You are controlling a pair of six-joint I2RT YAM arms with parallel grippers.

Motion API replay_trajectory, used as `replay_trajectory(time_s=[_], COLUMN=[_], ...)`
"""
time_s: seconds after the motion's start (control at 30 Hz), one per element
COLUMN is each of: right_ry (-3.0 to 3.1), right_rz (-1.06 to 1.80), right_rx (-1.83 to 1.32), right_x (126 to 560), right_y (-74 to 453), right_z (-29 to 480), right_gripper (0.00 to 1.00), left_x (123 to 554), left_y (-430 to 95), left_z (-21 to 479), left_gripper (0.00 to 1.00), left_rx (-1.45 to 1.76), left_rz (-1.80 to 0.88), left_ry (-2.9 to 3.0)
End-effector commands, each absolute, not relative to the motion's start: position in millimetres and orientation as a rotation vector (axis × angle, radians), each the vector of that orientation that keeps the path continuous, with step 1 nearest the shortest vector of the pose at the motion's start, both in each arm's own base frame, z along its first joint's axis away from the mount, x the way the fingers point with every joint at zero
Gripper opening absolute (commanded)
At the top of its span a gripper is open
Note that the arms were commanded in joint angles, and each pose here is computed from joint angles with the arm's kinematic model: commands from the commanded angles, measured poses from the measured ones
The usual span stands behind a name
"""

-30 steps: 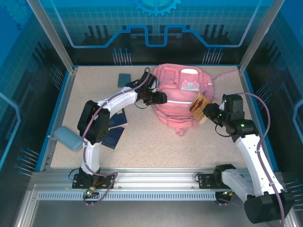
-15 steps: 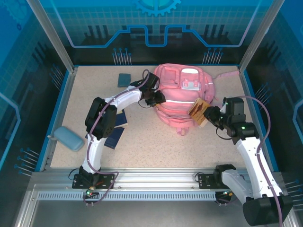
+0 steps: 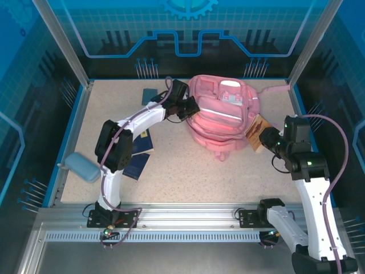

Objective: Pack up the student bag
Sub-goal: Open the student bag at the top-center of the table, then place the book in the student bag.

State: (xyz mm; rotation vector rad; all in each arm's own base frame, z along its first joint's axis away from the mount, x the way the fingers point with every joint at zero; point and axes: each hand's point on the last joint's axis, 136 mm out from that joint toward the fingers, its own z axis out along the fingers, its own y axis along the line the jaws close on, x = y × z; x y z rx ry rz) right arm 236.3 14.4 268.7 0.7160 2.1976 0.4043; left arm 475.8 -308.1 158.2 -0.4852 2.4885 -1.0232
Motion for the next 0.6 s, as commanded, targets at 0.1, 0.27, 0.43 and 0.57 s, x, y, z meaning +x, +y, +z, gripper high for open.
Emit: replay_trajectory(time_s=[0.1,0.27,0.43,0.57], right_ry=[2.210,2.242,2.294,2.323], right_rz=[0.511,0.608,0.584,0.662], right_rx=[0.669,0.682,0.764,0.811], right_x=[235,235,232,238], right_y=[28,41,38,47], right_z=[273,266,247,230], right_gripper=[0.28,0.28,0.24,0.23], left_x=[499,499,502,504], left_y=[-263,-260,-270,-283], left_z=[257,272,294,305], left_gripper=[0.00,0.00,0.00,0.00], left_rx=[-0.642,-0.743,-0.727,-0.677], left_rz=[-1.066,-1.142,-1.168,-1.201], left_ry=[2.078,1.978,1.920,1.920])
